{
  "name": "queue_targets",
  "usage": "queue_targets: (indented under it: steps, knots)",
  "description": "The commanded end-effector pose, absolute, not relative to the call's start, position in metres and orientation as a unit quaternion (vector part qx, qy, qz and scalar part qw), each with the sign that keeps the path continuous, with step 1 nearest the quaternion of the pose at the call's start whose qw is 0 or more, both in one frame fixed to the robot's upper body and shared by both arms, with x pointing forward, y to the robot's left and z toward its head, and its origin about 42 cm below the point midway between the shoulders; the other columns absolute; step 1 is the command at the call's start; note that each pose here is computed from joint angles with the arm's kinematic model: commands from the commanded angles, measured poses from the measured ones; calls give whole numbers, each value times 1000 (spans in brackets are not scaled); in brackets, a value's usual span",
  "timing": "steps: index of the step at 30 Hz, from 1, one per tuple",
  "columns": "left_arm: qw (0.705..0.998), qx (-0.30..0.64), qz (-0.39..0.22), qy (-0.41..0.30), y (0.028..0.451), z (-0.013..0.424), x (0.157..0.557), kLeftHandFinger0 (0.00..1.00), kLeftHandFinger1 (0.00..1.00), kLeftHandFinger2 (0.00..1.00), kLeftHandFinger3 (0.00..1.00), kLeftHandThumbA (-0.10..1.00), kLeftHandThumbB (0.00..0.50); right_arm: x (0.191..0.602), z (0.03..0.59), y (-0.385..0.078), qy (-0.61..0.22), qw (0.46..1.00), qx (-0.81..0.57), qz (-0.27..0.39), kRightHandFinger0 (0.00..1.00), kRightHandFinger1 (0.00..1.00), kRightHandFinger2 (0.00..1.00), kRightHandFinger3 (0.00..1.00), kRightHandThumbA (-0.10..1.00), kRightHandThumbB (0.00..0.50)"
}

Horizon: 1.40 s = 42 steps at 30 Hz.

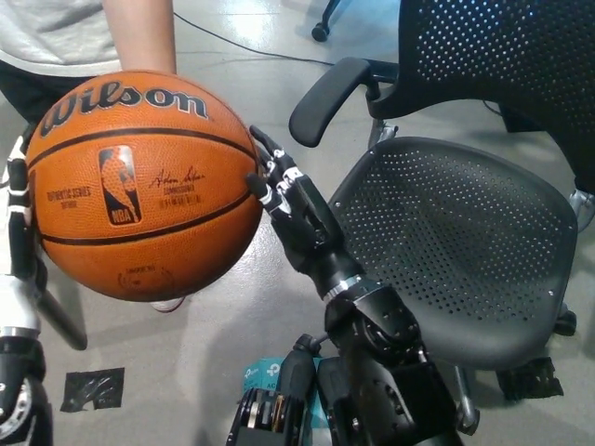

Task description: The robot grabs the basketball from a person using both hands and then drops it on the black chair in the front

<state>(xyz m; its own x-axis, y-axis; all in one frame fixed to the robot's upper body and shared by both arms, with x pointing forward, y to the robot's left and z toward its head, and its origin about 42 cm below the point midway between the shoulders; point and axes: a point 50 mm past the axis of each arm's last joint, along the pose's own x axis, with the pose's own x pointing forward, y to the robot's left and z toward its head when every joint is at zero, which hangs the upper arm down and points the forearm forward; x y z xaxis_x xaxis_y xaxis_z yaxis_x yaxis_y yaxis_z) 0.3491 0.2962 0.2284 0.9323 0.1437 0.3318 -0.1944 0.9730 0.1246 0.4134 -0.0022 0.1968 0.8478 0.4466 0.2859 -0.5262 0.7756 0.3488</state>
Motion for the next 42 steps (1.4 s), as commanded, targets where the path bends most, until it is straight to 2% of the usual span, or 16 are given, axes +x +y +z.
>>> queue_targets:
  steps: [1,3,5,7,8,11,15,20,26,28,32,34,35,38,40,42]
  knots:
    - [977,83,20,-193,235,243,352,1000,1000,1000,1000,1000,96,390,228,72,-164,922,155,315,1000,1000,1000,1000,1000,317]
    - [979,82,9,-187,219,238,349,1000,1000,1000,1000,1000,111,384,225,81,-182,921,147,311,1000,1000,1000,1000,1000,283]
    - [978,98,15,-185,205,236,347,1000,1000,1000,1000,1000,101,380,221,85,-184,925,140,302,1000,1000,1000,1000,1000,282]
    - [979,96,15,-178,199,235,346,1000,1000,1000,1000,1000,91,378,218,83,-178,926,149,298,1000,1000,1000,1000,1000,246]
    - [980,100,10,-171,196,233,347,1000,1000,1000,1000,1000,80,378,215,80,-164,926,164,297,1000,1000,1000,1000,1000,266]
    - [983,89,9,-161,189,232,351,1000,1000,1000,1000,1000,53,380,214,77,-158,928,166,293,1000,1000,1000,1000,1000,246]
    - [986,72,7,-151,185,234,352,1000,1000,1000,1000,1000,75,383,217,74,-157,931,159,287,1000,1000,1000,1000,1000,276]
    - [985,70,3,-156,179,237,356,1000,1000,1000,1000,1000,87,386,223,69,-174,931,154,282,1000,1000,1000,1000,1000,277]
    - [981,77,-4,-179,168,250,364,1000,1000,1000,1000,1000,80,391,234,58,-199,926,170,274,1000,1000,1000,1000,1000,218]
    - [978,92,-6,-187,160,263,369,1000,1000,1000,1000,1000,118,394,246,50,-208,925,179,262,1000,1000,1000,1000,1000,218]
    - [975,96,-17,-198,146,280,375,1000,1000,1000,1000,1000,143,397,263,35,-222,928,175,244,1000,1000,1000,1000,1000,245]
    - [975,92,-24,-203,137,292,378,1000,1000,1000,1000,1000,143,399,275,26,-232,924,184,243,1000,1000,1000,1000,1000,250]
    - [971,85,-40,-218,124,305,385,1000,1000,1000,1000,1000,131,402,287,13,-242,923,182,237,1000,1000,1000,1000,1000,226]
    - [968,90,-53,-230,111,317,391,1000,1000,1000,1000,1000,126,407,298,-2,-255,923,176,228,1000,1000,1000,1000,1000,215]
    - [967,89,-65,-232,96,327,397,1000,1000,1000,1000,1000,125,412,305,-16,-256,929,170,208,1000,1000,1000,1000,1000,250]
    - [965,97,-77,-233,86,332,403,1000,1000,1000,1000,1000,100,416,310,-27,-258,929,175,201,1000,1000,1000,1000,1000,257]
